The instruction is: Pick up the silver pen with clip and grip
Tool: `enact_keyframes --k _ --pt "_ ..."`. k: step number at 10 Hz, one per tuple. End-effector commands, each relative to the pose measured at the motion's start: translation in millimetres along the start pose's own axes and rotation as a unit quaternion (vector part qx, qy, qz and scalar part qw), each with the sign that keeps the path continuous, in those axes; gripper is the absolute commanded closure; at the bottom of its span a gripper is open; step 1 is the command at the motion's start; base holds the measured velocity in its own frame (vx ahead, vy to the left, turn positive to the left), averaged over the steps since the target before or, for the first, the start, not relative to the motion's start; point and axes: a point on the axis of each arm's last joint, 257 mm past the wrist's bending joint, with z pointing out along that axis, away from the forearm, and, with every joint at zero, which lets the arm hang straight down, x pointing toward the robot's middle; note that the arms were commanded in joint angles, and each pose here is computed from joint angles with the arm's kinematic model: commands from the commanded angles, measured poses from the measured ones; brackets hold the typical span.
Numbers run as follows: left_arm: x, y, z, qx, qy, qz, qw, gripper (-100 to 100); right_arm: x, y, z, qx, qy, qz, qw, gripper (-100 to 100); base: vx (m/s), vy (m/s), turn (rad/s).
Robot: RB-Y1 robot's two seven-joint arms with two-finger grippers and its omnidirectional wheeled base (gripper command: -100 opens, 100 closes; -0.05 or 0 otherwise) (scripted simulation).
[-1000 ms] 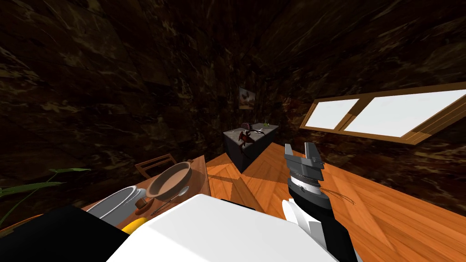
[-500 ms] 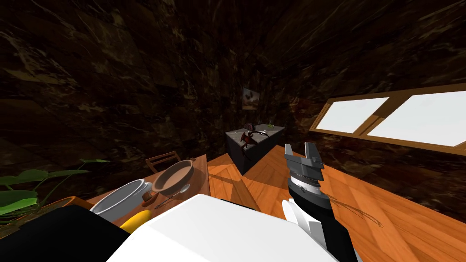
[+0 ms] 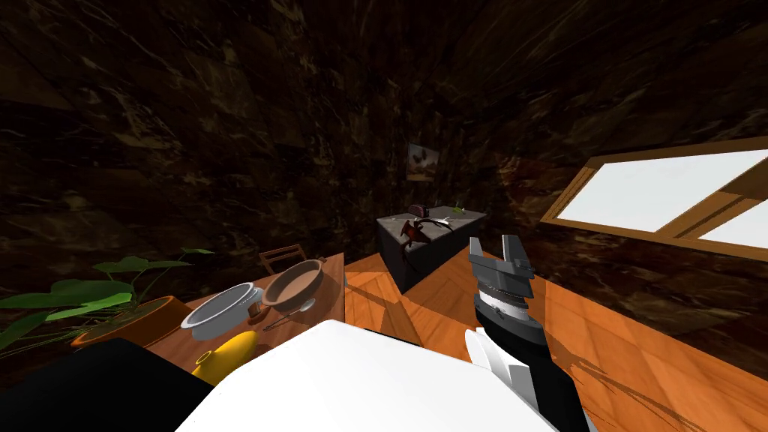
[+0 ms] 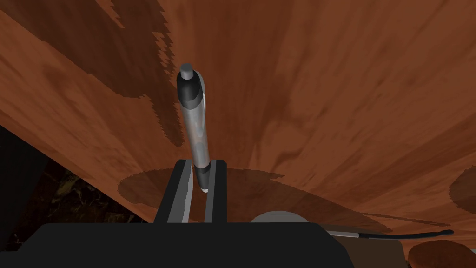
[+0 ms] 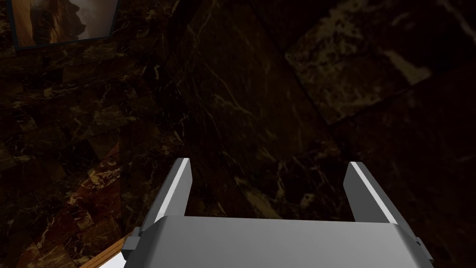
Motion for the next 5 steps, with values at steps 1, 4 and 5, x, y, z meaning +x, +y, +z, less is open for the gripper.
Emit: enact_keyframes --k 1,4,5 --pt "-1.6 1.2 -0.9 0.005 0.002 0.005 1.0 100 0.0 0.0 0.0 0.0 0.0 0.0 1.0 0 0.049 -0.069 0.064" --pt "-4.9 6.7 -3.3 0.012 0.007 0.021 0.9997 100 0.0 0.0 0.0 0.0 0.0 0.0 1.0 0 0.042 -0.055 0.14" --pt "-4.1 8.0 -3.8 0.011 0.008 0.019 0.9997 0 0.0 0.0 0.1 0.0 0.0 0.0 1.0 0 0.003 -0.007 -0.007"
